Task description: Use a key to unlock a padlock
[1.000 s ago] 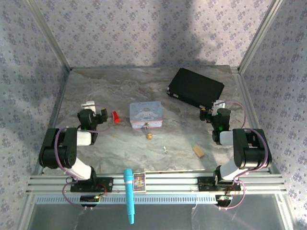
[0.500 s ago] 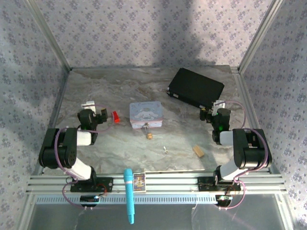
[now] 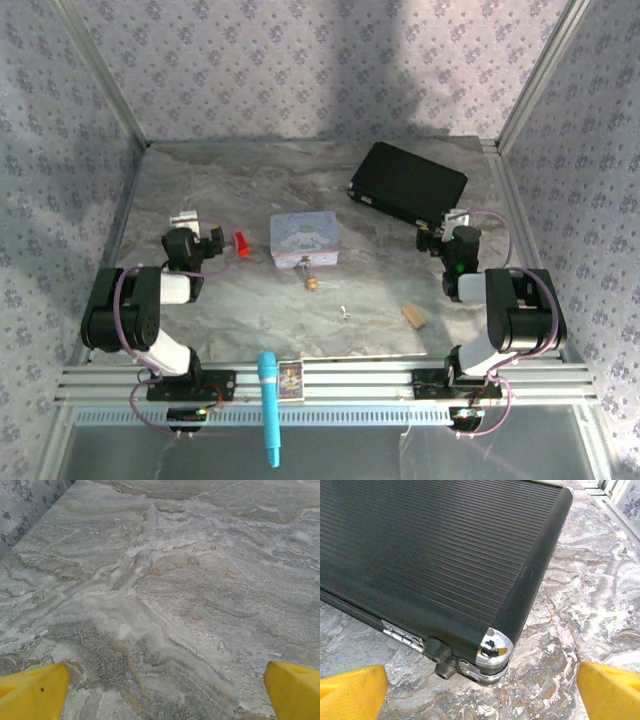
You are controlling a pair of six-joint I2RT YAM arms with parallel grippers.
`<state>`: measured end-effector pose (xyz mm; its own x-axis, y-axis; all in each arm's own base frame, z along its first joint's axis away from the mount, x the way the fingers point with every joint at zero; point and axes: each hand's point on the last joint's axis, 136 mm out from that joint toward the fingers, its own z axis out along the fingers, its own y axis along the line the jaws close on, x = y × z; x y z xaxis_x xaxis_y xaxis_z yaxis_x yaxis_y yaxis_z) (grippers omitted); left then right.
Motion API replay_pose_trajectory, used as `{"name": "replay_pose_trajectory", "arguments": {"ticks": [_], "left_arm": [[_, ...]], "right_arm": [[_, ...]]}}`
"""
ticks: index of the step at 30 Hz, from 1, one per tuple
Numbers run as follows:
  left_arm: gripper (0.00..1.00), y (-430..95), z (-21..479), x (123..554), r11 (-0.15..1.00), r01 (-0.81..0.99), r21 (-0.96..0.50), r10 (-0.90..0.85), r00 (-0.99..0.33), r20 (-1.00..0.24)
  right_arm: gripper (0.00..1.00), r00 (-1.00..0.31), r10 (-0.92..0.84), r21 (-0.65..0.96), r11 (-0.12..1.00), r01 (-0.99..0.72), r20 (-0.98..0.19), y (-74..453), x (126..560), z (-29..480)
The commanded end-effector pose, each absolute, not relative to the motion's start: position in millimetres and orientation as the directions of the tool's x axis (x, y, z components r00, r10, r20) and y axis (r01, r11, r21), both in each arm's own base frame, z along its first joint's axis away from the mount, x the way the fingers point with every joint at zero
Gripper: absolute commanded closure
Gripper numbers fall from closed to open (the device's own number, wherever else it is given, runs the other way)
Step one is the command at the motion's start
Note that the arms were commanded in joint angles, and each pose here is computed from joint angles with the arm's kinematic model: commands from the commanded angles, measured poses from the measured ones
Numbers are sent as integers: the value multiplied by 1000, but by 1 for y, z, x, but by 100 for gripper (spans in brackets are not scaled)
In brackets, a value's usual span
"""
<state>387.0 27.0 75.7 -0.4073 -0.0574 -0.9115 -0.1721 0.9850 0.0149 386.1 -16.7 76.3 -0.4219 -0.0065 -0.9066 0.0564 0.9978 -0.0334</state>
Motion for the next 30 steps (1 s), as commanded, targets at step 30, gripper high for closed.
{"name": "replay_pose_trajectory", "arguments": {"ticks": [30], "left_arm": [[0,-95,182,300,679,-186,-710,-671,-548,-499]], "right_arm": [[1,-693,144,311,943,-121,-706,90,298,163]]}}
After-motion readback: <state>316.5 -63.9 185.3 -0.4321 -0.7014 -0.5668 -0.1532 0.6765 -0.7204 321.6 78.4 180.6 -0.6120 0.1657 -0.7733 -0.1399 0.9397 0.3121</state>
